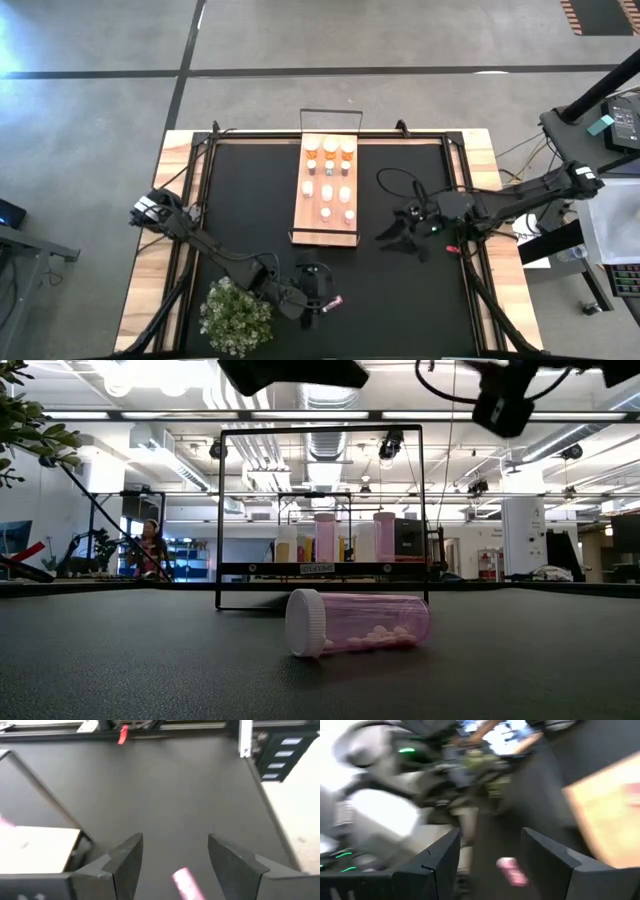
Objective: Pick and place medicine bottles onto shelf by color
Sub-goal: Put the pink pill bottle aligned with the other pink pill bottles on the shelf
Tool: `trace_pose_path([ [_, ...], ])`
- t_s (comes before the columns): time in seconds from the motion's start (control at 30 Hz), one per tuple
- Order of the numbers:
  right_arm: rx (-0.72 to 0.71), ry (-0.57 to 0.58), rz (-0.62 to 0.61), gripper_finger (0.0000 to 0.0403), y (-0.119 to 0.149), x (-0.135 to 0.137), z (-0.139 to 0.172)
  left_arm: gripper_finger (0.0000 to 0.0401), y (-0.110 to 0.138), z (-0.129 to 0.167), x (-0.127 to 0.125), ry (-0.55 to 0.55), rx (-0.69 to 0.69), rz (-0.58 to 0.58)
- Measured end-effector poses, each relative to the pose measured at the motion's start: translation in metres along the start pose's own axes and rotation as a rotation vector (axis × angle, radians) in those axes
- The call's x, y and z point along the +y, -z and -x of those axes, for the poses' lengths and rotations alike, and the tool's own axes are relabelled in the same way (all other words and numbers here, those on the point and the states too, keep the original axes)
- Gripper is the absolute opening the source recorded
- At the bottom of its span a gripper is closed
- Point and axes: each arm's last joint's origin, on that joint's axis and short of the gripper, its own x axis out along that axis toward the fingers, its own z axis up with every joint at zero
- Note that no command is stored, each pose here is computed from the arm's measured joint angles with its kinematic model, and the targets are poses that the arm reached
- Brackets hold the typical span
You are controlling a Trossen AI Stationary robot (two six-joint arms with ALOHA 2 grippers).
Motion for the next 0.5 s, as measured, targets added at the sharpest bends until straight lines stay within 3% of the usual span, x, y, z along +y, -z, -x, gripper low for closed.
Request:
trace_pose_path([
  [0.13, 0.039, -0.174, -0.043, 0.0201, 0.002, 0.011, -0.011, 0.0207, -0.002, 0.007, 0.007, -0.041, 0.026, -0.012],
  [0.3, 0.052, -0.342, 0.078, 0.0201, 0.016, 0.034, -0.019, 0.0207, -0.009, 0.02, 0.013, -0.044, 0.031, -0.012],
  [0.5, 0.138, -0.387, 0.104, 0.0201, 0.032, 0.053, -0.035, 0.0207, -0.022, 0.036, 0.018, -0.035, -0.018, 0.017],
])
